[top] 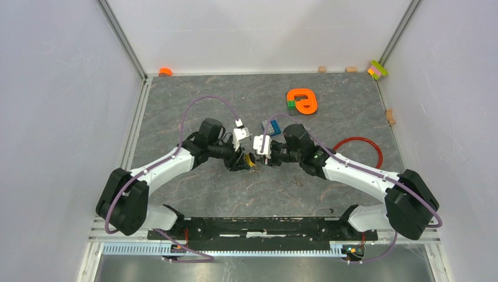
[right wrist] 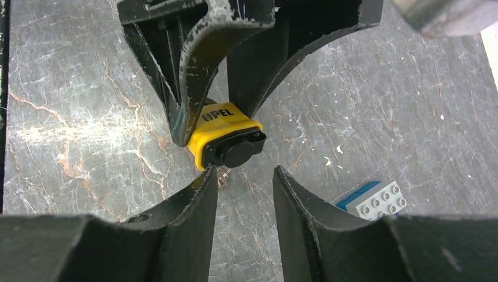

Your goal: Unlock with the key

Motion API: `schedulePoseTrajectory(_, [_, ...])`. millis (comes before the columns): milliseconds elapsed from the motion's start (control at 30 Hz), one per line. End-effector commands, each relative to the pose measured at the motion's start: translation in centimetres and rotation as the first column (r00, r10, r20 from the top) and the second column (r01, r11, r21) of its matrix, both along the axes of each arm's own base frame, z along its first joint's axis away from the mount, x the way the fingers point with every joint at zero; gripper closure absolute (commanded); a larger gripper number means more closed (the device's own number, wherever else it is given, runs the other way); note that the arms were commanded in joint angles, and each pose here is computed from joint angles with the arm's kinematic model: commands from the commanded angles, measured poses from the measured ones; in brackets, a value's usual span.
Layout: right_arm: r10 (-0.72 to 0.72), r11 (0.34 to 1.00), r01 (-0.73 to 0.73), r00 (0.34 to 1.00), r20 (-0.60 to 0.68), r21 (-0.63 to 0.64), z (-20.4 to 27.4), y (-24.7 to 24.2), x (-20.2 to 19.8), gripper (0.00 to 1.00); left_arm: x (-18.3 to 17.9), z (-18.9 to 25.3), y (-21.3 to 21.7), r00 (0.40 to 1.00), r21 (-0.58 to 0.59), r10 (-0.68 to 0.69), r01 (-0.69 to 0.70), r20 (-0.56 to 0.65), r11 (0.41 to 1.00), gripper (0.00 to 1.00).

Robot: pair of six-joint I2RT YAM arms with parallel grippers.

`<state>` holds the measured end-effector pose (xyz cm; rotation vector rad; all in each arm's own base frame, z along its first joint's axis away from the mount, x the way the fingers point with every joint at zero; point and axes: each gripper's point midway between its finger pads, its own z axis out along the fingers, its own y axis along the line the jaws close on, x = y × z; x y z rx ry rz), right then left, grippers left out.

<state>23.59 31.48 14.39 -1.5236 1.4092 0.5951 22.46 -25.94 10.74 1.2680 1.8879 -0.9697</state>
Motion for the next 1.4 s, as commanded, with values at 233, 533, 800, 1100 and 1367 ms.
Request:
schedulePoseTrajectory(233, [-0.004,1.0,0.004,1.0,0.01,0.029,0.8,1.2,-0.1,0.56,1.1,2.7,-1.5,0.999,-0.082,-0.008,0.011,0.032,0.997,0.98])
schedulePoseTrajectory(533, [-0.014,1.0,0.014,1.0,0.011,0.017,0.2,1.5,0.0,0.59,1.0,2.8,-1.5,0.999,-0.088,-0.014,0.017,0.03,0.996,0.98])
schedulePoseTrajectory(800, [-0.028,1.0,0.028,0.999,0.032,0.011,0.4,1.5,0.3,0.63,0.8,2.5,-1.4,0.999,-0.085,-0.023,0.026,0.031,0.996,0.98])
schedulePoseTrajectory(1100, [0.012,1.0,-0.013,0.999,0.044,0.021,1.3,1.4,-0.5,0.63,0.9,2.2,-1.3,0.999,-0.072,-0.021,0.024,0.038,0.997,0.98])
schedulePoseTrajectory(1367, [0.021,0.999,-0.022,0.998,0.057,0.024,1.6,1.2,-0.8,0.63,1.0,1.9,-1.2,0.999,-0.064,-0.021,0.024,0.043,0.998,0.98])
